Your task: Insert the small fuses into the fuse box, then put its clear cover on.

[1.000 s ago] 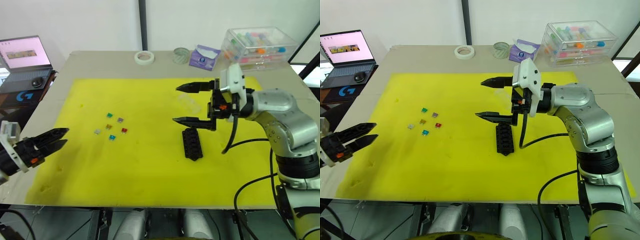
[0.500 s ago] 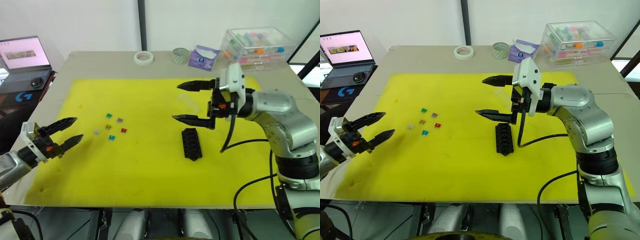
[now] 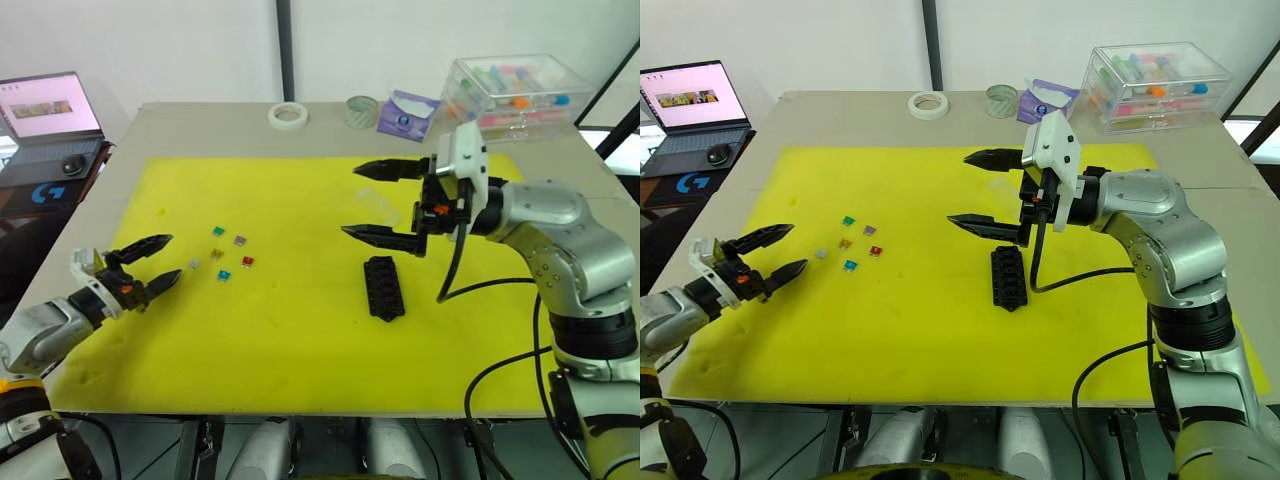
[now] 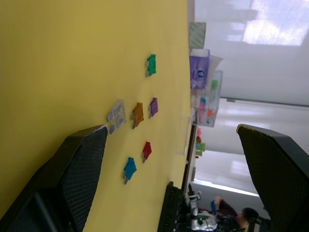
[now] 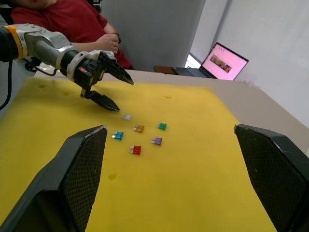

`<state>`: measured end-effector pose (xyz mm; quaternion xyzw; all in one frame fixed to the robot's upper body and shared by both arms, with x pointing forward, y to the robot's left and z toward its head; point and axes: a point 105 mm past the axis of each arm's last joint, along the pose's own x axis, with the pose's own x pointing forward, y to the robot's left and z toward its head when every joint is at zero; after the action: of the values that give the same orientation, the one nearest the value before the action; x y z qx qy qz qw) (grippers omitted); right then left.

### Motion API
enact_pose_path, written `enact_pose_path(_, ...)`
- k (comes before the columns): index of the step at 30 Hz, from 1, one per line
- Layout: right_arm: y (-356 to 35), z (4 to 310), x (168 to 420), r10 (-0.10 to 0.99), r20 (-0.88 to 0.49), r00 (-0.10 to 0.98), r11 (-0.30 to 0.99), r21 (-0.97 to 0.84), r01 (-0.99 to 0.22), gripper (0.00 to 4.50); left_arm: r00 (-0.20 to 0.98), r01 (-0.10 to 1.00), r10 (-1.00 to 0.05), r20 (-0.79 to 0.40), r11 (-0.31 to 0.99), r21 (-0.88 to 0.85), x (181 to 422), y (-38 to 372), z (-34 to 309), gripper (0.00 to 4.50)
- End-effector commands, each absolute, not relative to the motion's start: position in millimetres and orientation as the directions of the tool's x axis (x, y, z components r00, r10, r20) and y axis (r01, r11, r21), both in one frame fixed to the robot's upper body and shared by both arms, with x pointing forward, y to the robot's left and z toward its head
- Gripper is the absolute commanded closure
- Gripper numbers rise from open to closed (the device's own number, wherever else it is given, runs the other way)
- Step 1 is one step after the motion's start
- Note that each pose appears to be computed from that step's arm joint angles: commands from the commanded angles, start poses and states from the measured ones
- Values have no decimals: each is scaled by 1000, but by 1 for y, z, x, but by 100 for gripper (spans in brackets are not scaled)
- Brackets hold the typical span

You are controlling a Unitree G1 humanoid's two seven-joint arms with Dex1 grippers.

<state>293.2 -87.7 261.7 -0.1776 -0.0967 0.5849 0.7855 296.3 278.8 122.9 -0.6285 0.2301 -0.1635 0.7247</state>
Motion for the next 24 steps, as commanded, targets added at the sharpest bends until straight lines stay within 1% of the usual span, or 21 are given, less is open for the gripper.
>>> enact_pose_path(1, -90, 282, 286, 956, -11, 293, 258, -449, -856, 3, 844, -25, -526, -106, 159, -987, 298, 278, 131, 0)
enact_pose_path(5, -90, 282, 287, 954, -11, 299, 262, -450, -854, 3, 837, -52, -529, -141, 179, -982, 298, 276, 125, 0)
enact_pose_path(24, -92, 283, 284, 947, -20, 319, 277, -447, -851, 3, 824, -63, -545, -153, 179, -982, 308, 269, 120, 0)
